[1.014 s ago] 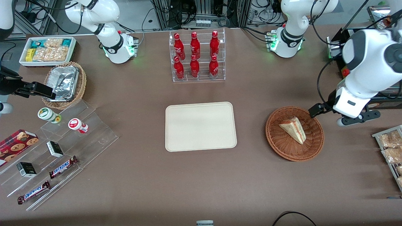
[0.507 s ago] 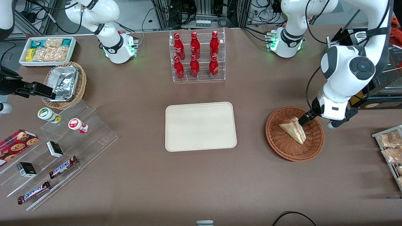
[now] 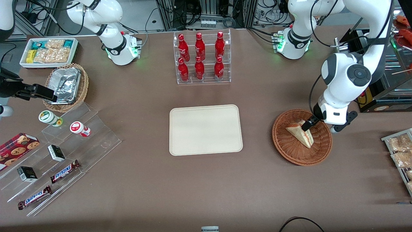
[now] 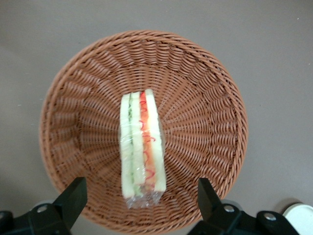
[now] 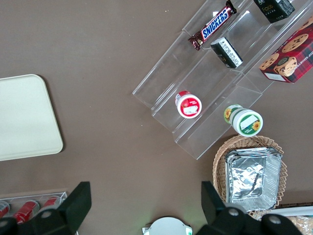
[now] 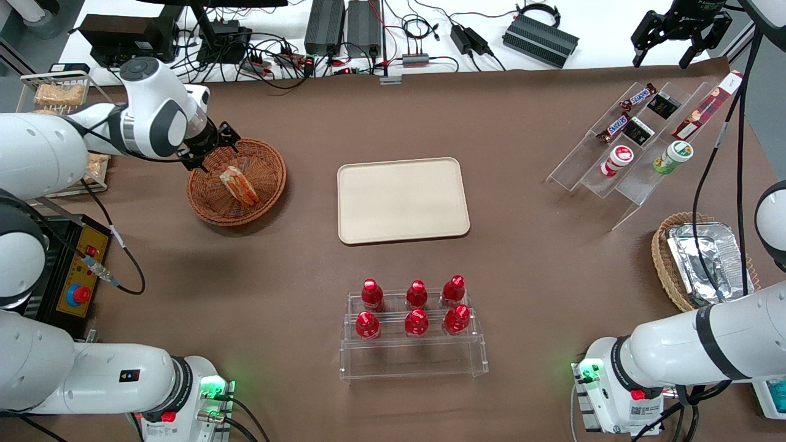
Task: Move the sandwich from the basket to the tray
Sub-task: 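Lower the open left gripper around the wrapped triangular sandwich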
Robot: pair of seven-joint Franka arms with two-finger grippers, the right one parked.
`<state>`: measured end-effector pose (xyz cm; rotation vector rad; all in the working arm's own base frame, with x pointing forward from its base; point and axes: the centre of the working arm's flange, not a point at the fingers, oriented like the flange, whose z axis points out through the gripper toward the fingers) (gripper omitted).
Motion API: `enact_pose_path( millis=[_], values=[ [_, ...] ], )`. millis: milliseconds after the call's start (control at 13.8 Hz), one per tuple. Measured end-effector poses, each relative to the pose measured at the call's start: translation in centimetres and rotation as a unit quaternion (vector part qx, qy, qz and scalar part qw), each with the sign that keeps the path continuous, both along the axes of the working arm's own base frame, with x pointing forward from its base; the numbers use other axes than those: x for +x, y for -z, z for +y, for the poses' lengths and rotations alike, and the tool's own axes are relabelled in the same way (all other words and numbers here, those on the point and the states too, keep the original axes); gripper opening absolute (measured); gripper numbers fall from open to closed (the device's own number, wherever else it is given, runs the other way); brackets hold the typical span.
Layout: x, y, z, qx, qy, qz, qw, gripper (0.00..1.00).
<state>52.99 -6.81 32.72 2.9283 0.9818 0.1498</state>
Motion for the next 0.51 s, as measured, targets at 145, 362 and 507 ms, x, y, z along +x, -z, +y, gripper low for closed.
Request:
enact_pose_path(
  millis=[145, 362, 507],
  values=[
    [-0.3, 2.1, -0.6, -0.004, -0.003, -0.006, 1.0000, 1.00],
    [-1.0, 4.3, -0.7, -0.004, -0.003, 0.007, 1.0000, 1.00],
    [-1.2, 5.3, -0.6, -0.004, -0.004, 0.016, 0.9999, 1.00]
  ],
)
